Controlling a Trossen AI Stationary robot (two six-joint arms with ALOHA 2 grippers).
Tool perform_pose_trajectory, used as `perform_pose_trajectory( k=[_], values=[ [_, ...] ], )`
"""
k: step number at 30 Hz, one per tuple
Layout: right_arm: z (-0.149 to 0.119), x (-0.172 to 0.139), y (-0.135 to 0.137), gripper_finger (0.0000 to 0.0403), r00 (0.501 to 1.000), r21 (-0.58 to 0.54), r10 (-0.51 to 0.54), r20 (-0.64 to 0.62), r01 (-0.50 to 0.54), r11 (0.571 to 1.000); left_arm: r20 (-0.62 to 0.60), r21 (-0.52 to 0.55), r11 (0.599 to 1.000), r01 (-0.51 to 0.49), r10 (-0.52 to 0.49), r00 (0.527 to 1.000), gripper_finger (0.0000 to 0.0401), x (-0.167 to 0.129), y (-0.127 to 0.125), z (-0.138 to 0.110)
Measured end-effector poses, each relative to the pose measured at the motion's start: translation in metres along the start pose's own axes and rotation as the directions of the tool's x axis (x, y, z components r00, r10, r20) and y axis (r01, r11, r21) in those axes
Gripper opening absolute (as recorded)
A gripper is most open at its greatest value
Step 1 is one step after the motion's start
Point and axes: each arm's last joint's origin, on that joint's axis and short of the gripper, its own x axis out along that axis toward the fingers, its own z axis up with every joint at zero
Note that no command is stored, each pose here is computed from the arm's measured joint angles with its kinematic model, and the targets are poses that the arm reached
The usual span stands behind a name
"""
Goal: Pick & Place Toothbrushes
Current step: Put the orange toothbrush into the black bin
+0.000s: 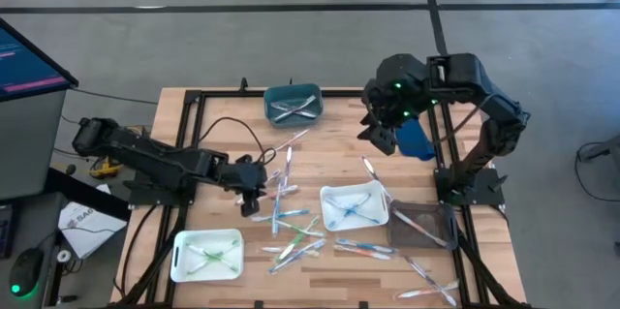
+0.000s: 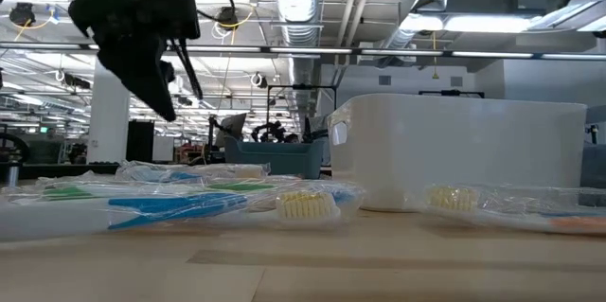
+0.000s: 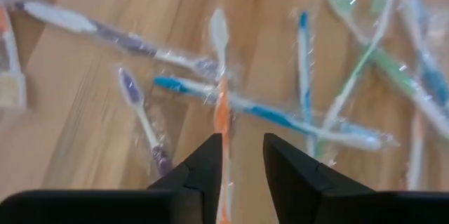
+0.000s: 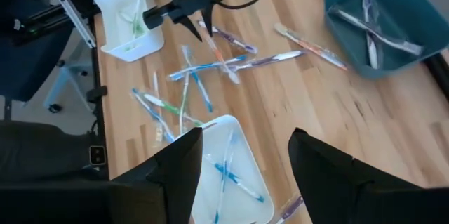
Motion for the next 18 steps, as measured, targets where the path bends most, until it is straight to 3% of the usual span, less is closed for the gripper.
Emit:
perform_pose_trajectory(
  k=[8, 18],
  values=[
    [0.001, 0.005, 0.001, 0.0205, 1.000, -0.022, -0.027, -0.005, 0.027, 0.999, -0.055, -0.001, 1.000, -0.018, 0.018, 0.998, 0.0143, 0.010, 0.008, -0.018],
    [0.001, 0.005, 0.001, 0.0205, 1.000, -0.025, -0.027, -0.006, 0.027, 0.999, -0.027, -0.014, 1.000, -0.006, 0.006, 1.000, 0.0174, 0.017, 0.010, -0.026]
  ],
)
